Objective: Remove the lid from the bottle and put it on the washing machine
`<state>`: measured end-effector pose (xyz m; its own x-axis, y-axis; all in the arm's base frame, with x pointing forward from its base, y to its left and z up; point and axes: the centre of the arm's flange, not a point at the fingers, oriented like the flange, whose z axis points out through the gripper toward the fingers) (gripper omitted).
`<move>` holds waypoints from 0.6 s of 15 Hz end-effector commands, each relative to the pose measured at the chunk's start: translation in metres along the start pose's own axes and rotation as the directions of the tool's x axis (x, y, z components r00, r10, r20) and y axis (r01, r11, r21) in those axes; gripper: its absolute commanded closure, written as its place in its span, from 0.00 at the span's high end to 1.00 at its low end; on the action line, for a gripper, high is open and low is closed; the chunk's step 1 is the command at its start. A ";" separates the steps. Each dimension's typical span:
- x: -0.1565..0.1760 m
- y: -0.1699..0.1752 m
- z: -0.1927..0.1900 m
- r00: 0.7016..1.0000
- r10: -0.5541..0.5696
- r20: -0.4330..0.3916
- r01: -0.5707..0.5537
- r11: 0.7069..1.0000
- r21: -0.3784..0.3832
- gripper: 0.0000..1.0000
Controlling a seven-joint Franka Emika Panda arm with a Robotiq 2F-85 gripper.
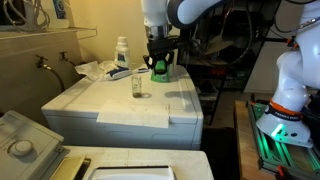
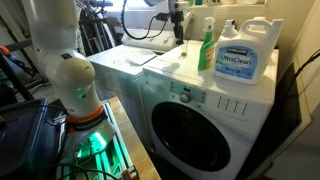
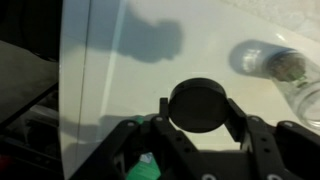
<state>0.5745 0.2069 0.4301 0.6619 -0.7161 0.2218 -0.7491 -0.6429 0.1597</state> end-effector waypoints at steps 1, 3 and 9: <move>-0.058 0.039 0.053 0.989 0.136 -0.055 -0.139 0.989 -0.049 0.31; -0.081 0.046 0.079 0.967 0.251 -0.037 -0.253 0.967 -0.033 0.31; -0.083 0.077 0.094 0.875 0.484 0.016 -0.484 0.871 0.084 0.95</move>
<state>0.4873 0.2183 0.3143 0.3188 -0.9160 0.2434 -0.9475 -0.3143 0.0579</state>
